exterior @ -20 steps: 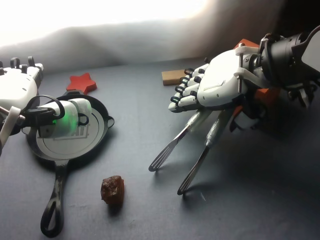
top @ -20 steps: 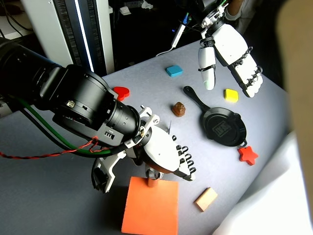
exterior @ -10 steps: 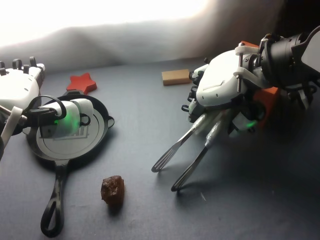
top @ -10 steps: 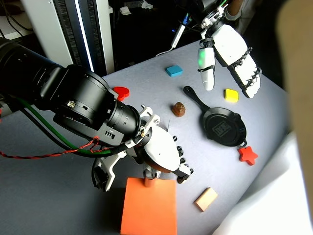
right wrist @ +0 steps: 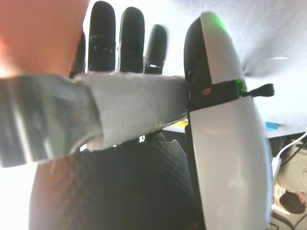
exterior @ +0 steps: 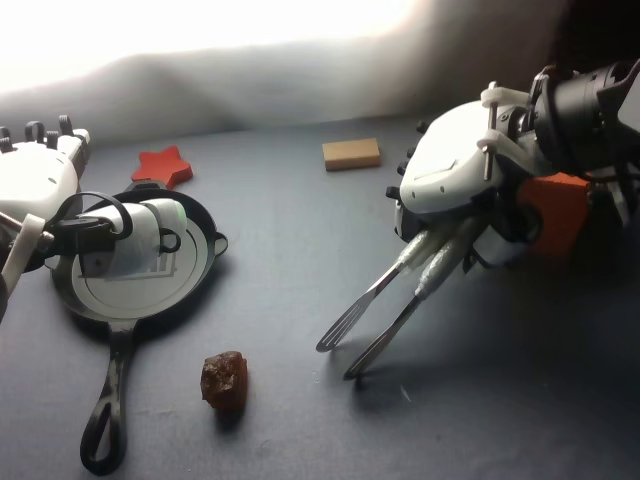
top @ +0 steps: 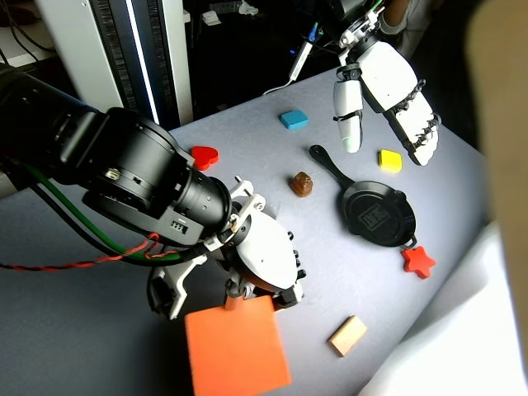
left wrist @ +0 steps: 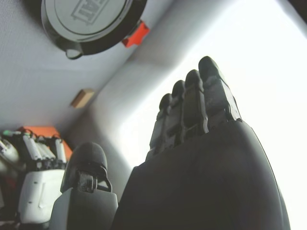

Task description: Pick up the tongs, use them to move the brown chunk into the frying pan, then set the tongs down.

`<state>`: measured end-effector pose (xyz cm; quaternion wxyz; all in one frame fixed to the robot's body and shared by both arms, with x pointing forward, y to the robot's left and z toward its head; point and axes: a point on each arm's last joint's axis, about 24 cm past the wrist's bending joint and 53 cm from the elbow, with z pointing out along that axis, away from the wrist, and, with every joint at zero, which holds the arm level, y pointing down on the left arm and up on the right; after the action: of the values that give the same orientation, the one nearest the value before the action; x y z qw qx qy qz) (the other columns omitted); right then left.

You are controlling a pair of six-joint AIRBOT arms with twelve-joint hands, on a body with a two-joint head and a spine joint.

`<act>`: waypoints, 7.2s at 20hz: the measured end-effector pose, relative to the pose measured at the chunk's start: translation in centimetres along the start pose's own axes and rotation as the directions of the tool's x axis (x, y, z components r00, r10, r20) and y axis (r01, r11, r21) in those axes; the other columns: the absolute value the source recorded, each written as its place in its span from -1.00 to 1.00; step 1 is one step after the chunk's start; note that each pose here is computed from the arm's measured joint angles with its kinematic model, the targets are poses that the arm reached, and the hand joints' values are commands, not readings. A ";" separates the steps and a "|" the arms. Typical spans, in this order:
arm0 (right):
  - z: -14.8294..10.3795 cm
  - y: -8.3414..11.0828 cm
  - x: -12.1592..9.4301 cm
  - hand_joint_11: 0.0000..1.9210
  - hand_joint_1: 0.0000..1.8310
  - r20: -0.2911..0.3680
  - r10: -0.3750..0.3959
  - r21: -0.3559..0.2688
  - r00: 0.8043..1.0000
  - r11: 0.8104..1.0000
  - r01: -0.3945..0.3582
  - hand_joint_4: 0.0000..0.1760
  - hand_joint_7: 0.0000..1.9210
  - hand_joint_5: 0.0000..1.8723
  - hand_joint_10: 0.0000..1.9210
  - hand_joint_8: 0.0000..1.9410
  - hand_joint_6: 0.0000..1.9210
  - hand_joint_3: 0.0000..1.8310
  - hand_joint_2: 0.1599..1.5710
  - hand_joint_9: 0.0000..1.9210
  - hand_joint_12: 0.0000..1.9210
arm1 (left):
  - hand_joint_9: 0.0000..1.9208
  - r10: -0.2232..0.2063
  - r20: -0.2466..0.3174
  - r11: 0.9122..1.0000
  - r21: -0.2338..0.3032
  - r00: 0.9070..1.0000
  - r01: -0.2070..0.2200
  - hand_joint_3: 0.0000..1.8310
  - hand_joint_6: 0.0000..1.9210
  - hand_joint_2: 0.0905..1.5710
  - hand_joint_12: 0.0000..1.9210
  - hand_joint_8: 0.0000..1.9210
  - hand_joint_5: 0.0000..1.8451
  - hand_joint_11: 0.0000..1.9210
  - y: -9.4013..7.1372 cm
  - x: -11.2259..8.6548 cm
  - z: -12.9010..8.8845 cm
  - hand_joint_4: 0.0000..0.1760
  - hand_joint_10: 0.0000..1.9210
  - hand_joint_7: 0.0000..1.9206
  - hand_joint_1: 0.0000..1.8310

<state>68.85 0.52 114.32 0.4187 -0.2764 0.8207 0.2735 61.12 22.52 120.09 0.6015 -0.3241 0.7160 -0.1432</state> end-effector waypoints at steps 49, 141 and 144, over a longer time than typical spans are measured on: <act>-9.2 5.3 -1.0 -0.62 0.18 0.223 0.276 -0.116 0.935 0.960 -0.256 -1.00 0.04 -0.24 -0.94 -1.00 0.43 -1.00 0.55 0.00 0.47 | -0.94 0.030 0.166 0.961 -0.277 0.986 0.017 -1.00 -1.00 0.56 -0.74 -1.00 -1.00 -1.00 6.2 -3.3 -3.3 -1.00 -1.00 -0.94 -1.00; -0.2 6.4 3.5 -0.82 0.02 0.192 0.393 0.220 0.899 0.876 -0.430 -1.00 -0.21 -0.26 -1.00 -1.00 -1.00 -1.00 0.45 -0.22 0.37 | -0.97 0.031 0.146 0.964 -0.265 0.989 0.009 -1.00 -1.00 0.56 -0.81 -1.00 -1.00 -1.00 5.7 -2.5 -3.5 -1.00 -1.00 -0.97 -1.00; 0.3 7.0 3.2 -0.75 0.05 0.199 0.338 0.214 0.920 0.901 -0.378 -1.00 -0.14 -0.19 -0.97 -0.97 -0.97 -1.00 0.46 -0.16 0.38 | -0.96 0.032 0.146 0.964 -0.264 0.989 0.008 -1.00 -1.00 0.56 -0.81 -0.99 -1.00 -1.00 5.6 -2.5 -3.5 -1.00 -1.00 -0.96 -1.00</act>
<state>62.67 4.88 113.00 0.4558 -0.0435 0.8495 0.2619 56.32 27.71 119.50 0.6055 -0.4068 0.6838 -0.0184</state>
